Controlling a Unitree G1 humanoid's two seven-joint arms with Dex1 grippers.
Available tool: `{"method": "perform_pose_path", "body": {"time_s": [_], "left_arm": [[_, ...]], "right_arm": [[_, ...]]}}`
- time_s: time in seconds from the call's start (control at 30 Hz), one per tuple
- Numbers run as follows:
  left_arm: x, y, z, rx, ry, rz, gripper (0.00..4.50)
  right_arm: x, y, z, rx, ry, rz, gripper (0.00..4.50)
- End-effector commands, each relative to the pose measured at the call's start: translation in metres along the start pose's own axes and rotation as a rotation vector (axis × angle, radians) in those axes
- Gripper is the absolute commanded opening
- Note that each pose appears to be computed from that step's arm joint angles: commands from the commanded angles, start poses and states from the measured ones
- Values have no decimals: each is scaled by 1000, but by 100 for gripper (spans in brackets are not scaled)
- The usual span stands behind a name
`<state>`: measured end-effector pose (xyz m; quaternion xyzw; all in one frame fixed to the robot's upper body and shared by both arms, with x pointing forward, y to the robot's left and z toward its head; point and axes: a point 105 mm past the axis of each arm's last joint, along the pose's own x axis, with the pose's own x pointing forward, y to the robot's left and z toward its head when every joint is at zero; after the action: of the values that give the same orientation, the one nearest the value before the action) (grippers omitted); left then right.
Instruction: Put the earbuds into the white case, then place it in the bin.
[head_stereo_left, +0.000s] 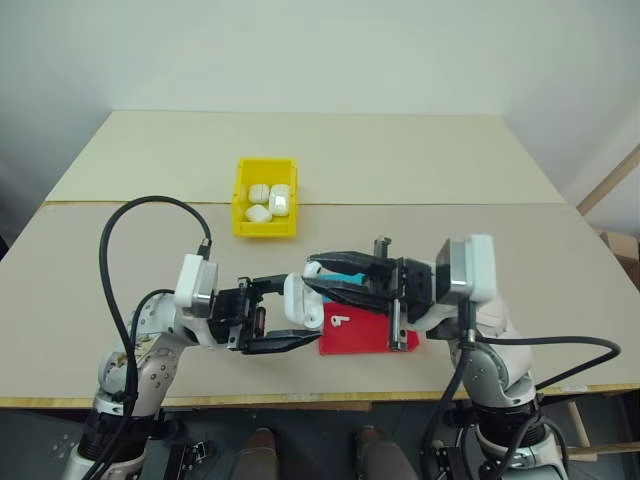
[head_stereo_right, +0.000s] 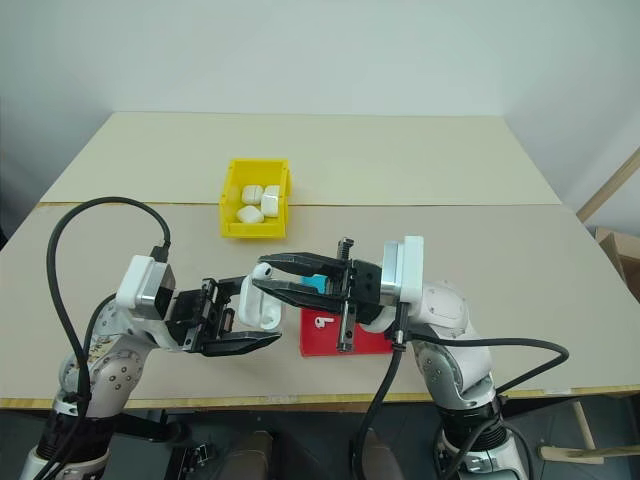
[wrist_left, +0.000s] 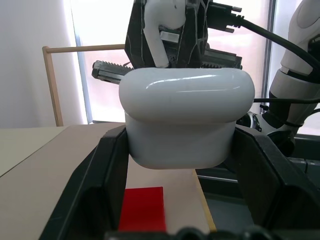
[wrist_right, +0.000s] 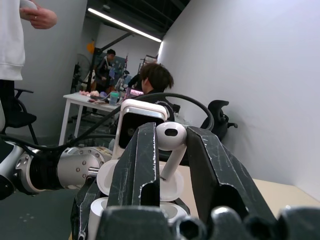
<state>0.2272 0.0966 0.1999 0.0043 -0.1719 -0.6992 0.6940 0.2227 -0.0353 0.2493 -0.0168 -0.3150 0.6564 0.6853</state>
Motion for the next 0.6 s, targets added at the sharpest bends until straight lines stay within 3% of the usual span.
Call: {"method": "perform_pose_path", "body": {"time_s": [0.03,0.6], "left_arm": [[4,-2,9,35,-29,-35,281],[2,-3,11,36,-43,-39,281]], "right_arm": [[3,3,5,-45,-18,21,62],[4,5,-6,-50,13,39,62]]}}
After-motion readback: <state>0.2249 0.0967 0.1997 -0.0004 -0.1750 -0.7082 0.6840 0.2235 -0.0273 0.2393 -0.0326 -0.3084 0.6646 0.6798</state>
